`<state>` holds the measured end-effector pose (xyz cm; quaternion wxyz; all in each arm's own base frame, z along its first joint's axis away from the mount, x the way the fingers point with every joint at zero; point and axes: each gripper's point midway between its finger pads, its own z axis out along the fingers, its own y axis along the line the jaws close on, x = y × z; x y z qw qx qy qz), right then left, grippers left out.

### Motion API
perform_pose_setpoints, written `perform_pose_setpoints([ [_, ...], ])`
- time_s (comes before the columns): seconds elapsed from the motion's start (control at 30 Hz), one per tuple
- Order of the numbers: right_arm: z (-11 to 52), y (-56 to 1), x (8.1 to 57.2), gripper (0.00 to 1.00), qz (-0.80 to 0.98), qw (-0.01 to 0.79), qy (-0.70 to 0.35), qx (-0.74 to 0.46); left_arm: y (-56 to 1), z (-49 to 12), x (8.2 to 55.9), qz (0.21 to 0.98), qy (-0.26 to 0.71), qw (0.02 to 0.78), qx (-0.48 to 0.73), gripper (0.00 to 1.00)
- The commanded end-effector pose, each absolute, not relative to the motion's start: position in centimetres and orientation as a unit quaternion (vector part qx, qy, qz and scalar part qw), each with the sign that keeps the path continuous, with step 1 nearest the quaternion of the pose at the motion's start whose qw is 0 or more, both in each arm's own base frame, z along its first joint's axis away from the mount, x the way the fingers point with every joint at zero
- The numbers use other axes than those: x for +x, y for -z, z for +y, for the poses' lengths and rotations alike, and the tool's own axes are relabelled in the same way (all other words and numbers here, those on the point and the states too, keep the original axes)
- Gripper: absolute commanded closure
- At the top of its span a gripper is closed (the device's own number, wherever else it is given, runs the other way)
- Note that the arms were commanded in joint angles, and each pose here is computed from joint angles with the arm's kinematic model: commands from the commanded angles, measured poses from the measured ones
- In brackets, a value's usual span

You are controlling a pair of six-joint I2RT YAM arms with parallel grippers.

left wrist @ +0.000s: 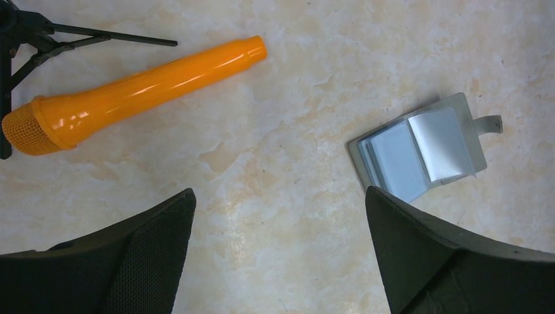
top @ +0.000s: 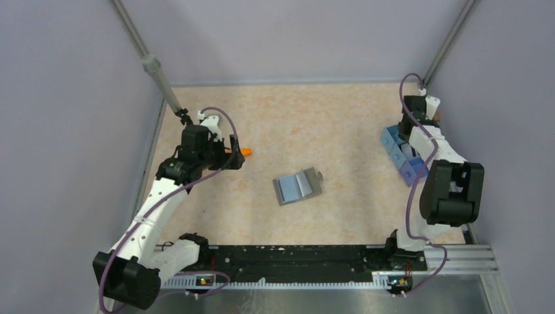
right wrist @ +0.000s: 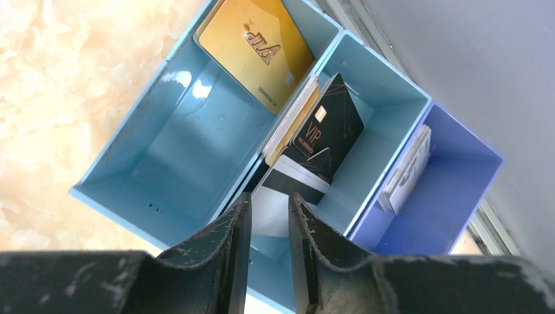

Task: Put the credit cards into the card holder
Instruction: Pick up the credit card from the storage box.

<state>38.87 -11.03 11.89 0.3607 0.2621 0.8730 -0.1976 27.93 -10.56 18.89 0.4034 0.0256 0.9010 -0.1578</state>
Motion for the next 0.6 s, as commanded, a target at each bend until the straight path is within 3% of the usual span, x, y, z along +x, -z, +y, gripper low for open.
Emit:
perform_pose_setpoints([
  [0.0,-11.6,-12.0,40.9,0.72,0.867,0.377,0.178,0.273,-19.2,-10.6,28.5,0.895,0.158,0.415,0.034,0.01],
  [0.57,-13.0,-12.4,43.1,0.65,0.859,0.399,0.117,0.299,-18.8,-10.6,28.6,0.899,0.157,0.409,0.034,0.01],
])
